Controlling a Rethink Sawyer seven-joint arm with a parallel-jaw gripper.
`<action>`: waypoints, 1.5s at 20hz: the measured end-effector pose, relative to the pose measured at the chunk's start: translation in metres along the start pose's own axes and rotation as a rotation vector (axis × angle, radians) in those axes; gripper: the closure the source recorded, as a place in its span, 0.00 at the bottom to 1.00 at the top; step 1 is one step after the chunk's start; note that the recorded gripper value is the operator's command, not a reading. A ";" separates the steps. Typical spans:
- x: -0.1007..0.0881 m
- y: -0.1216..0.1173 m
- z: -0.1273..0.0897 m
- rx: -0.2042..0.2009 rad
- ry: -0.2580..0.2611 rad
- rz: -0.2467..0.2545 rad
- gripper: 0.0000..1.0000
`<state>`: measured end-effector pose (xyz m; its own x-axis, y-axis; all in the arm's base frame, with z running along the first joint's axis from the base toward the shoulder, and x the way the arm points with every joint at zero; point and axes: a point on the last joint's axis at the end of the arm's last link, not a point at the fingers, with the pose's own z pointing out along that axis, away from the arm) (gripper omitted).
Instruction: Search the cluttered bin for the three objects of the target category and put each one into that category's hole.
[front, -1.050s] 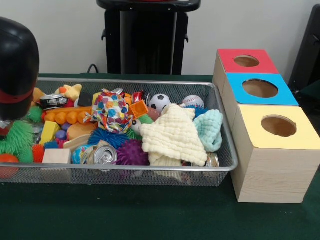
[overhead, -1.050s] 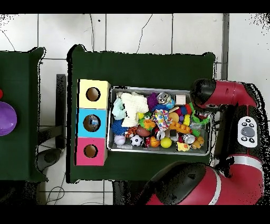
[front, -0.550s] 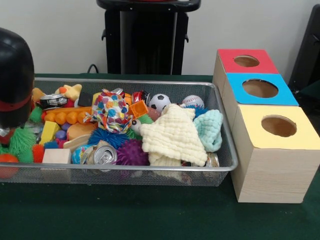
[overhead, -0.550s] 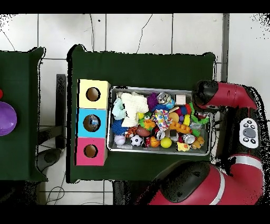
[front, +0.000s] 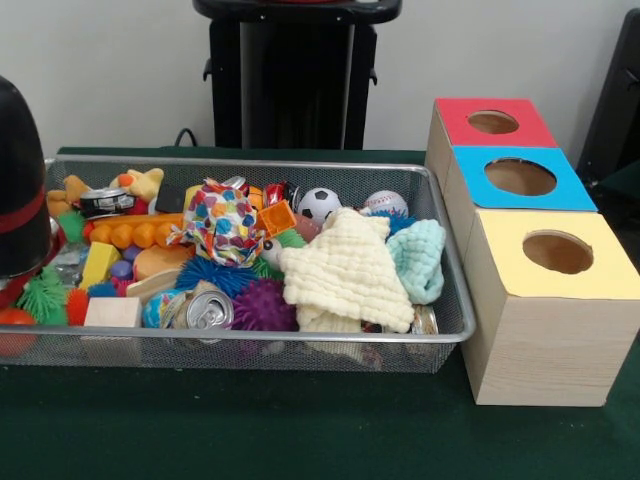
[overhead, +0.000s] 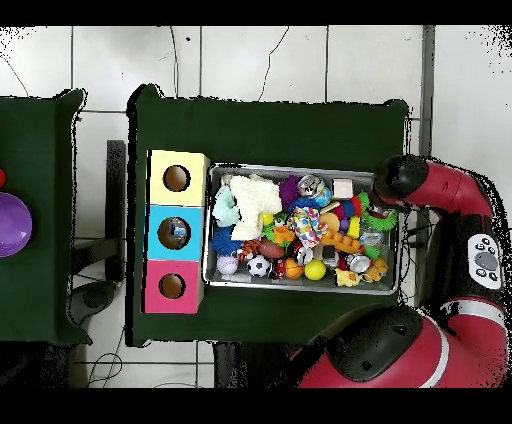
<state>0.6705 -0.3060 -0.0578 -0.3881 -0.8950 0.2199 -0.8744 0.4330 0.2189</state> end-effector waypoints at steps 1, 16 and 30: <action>-0.001 0.000 0.000 -0.002 -0.007 0.003 1.00; -0.014 0.044 -0.077 -0.082 -0.006 -0.012 1.00; -0.112 0.067 -0.152 -0.041 -0.334 0.050 1.00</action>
<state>0.6998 -0.1610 0.0764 -0.5098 -0.8555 -0.0909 -0.8424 0.4749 0.2548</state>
